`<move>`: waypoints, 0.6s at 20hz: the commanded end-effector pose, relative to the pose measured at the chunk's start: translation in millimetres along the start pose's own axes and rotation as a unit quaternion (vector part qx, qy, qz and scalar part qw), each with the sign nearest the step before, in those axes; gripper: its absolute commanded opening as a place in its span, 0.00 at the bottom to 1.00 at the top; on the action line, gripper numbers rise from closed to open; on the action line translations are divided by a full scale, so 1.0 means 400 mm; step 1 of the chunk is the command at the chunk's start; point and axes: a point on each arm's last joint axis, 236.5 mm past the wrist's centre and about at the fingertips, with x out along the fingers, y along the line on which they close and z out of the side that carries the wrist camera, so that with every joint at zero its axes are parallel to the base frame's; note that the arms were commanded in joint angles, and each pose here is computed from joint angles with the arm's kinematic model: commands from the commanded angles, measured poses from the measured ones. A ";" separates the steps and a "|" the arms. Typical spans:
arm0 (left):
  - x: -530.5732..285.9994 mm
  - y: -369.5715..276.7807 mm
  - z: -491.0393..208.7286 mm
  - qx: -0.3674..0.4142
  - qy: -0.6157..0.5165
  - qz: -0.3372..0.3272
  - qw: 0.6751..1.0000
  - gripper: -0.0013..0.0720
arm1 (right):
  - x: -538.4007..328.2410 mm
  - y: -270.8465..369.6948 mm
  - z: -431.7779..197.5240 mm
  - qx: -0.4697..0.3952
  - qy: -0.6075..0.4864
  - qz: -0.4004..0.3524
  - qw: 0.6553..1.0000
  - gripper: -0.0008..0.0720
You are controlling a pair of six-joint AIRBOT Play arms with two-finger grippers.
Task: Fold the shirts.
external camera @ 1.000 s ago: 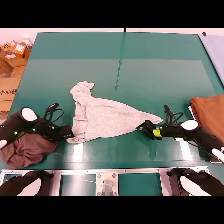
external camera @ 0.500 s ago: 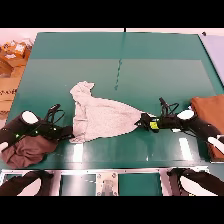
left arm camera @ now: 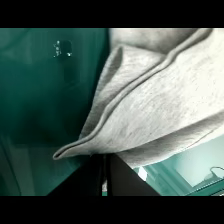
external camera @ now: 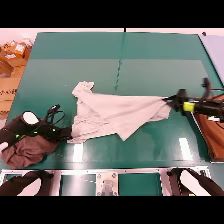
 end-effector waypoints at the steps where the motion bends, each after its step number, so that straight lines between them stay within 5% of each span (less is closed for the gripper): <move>1: -0.004 0.005 0.003 0.002 -0.001 0.005 1.000 0.04 | -0.101 -0.096 0.101 0.055 -0.077 -0.015 0.995 0.02; 7: -0.291 -0.176 0.219 0.114 -0.144 -0.018 0.983 0.04 | -0.122 0.046 0.096 0.024 -0.068 0.100 0.992 0.03; 12: -0.421 -0.252 0.248 0.160 -0.176 -0.021 0.971 0.04 | -0.090 -0.013 0.047 0.025 -0.040 0.076 0.996 0.04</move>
